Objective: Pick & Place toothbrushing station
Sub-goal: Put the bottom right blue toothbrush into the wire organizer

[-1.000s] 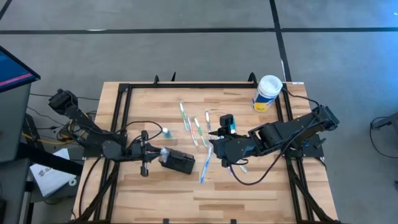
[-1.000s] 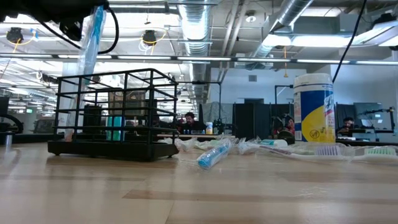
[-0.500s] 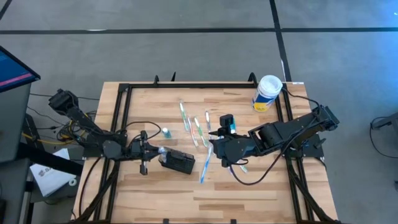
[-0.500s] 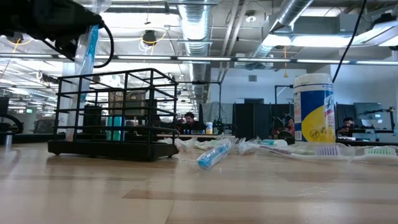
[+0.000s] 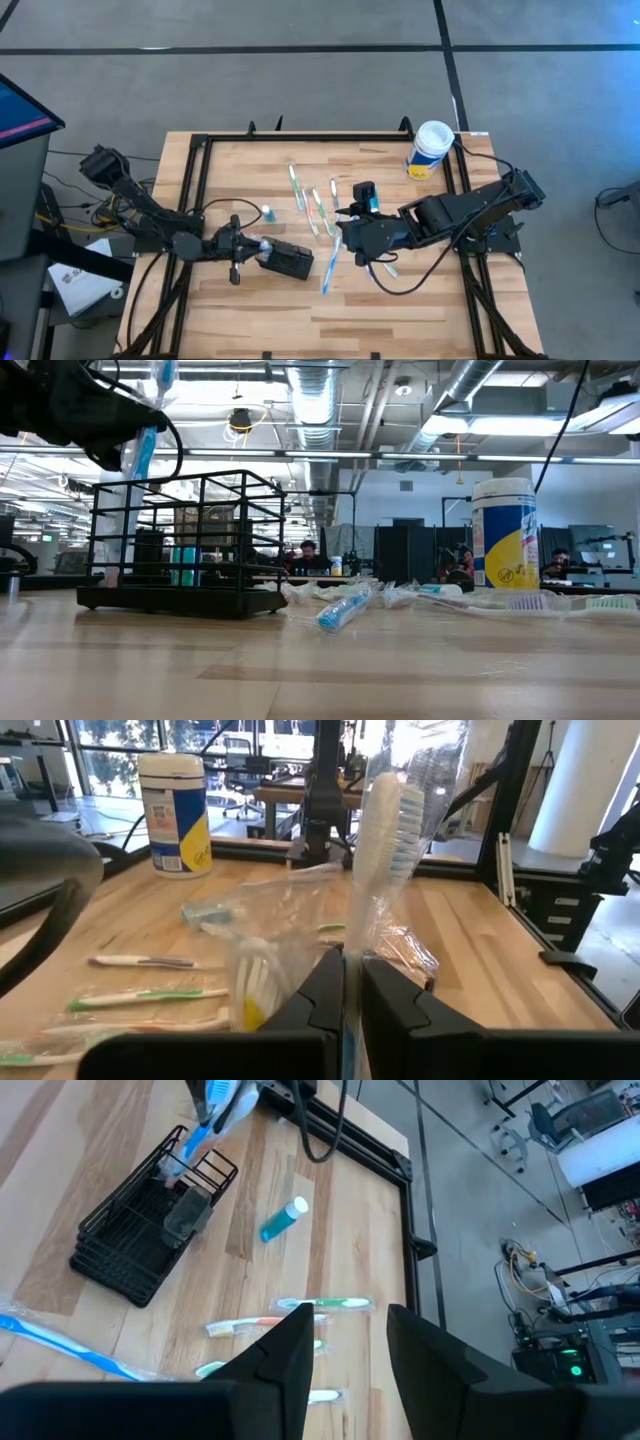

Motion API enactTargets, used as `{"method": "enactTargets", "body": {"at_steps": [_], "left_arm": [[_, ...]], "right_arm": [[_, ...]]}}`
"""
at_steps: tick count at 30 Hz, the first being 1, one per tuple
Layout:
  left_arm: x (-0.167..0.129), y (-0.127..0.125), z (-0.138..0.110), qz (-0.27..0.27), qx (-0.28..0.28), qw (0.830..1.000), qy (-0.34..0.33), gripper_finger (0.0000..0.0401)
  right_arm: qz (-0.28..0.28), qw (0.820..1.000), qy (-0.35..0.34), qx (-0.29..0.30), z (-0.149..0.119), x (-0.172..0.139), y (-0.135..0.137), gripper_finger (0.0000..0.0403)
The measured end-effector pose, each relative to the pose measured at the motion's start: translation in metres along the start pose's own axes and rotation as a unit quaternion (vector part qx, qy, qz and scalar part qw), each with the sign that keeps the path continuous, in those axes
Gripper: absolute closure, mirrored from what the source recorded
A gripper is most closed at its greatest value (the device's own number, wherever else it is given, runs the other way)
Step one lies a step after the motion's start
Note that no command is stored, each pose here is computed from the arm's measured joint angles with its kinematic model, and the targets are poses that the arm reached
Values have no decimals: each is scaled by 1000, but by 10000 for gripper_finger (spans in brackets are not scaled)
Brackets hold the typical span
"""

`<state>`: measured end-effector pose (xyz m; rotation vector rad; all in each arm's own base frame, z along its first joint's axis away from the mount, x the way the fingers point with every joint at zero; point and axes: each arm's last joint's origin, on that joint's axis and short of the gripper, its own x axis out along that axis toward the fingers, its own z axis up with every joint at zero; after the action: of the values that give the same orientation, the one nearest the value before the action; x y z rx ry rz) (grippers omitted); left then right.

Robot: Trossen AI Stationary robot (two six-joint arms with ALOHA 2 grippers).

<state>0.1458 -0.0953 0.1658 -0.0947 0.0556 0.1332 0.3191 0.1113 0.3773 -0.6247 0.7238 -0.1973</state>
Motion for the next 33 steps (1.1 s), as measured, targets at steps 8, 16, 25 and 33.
{"method": "enactTargets", "body": {"at_steps": [8,16,25,33], "left_arm": [[-1,-1,0,-4,-6,1000,0,386],[2,-3,-8,-1,-11,1000,18,385],[4,-4,-15,3,-20,999,32,374],[4,-5,-15,-8,-36,999,33,330]], "right_arm": [[0,1000,0,1,0,0,0,284],[0,1000,0,1,0,0,0,284],[0,1000,0,1,0,0,0,284],[2,1000,8,6,-2,0,0,284]]}}
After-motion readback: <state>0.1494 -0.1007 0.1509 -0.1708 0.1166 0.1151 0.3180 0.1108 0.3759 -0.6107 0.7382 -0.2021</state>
